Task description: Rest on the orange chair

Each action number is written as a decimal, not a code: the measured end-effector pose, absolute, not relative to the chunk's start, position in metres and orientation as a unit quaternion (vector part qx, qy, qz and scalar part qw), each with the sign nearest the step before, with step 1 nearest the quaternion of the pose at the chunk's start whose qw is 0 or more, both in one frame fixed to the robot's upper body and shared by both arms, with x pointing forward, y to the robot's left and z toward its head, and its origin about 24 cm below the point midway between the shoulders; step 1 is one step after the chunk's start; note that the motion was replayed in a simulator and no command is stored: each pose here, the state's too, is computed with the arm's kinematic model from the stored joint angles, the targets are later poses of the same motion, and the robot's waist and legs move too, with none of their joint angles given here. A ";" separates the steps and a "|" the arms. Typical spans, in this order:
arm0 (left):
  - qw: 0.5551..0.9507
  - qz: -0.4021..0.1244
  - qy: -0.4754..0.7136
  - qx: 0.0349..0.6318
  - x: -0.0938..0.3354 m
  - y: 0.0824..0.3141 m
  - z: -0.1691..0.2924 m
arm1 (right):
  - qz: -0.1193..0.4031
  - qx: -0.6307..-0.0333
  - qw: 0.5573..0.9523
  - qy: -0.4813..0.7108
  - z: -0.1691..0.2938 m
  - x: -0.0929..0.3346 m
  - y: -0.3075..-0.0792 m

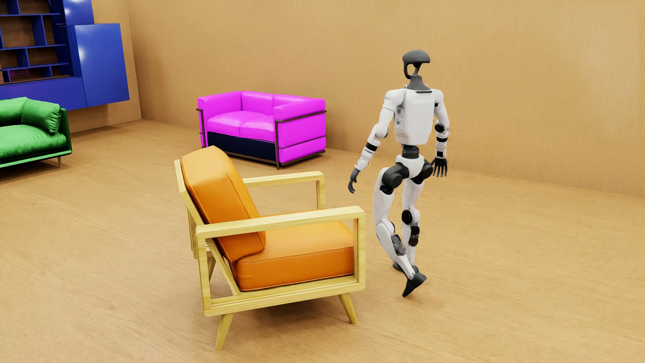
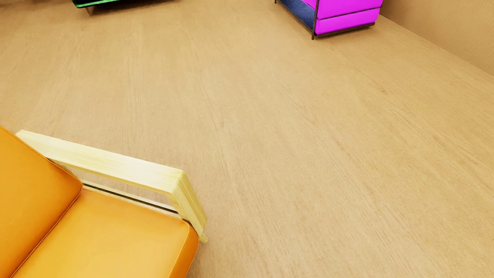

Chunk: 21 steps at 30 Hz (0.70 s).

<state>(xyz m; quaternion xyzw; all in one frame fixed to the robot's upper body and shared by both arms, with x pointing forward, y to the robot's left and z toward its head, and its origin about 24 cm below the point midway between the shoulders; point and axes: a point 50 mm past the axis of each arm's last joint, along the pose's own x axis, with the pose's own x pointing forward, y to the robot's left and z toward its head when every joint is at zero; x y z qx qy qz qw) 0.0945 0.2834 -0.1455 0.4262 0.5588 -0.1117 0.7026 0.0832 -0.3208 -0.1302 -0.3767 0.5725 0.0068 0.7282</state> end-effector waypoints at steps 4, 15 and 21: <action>0.702 -0.101 0.555 0.434 0.096 0.284 -0.145 | 0.005 -0.397 0.748 0.532 -0.127 0.105 -0.314; 0.713 -0.021 0.550 0.435 0.086 0.298 -0.140 | 0.015 -0.419 0.775 0.472 -0.125 0.134 -0.290; 0.750 0.026 0.482 0.452 0.116 0.296 -0.131 | 0.056 -0.462 0.775 0.427 -0.121 0.161 -0.275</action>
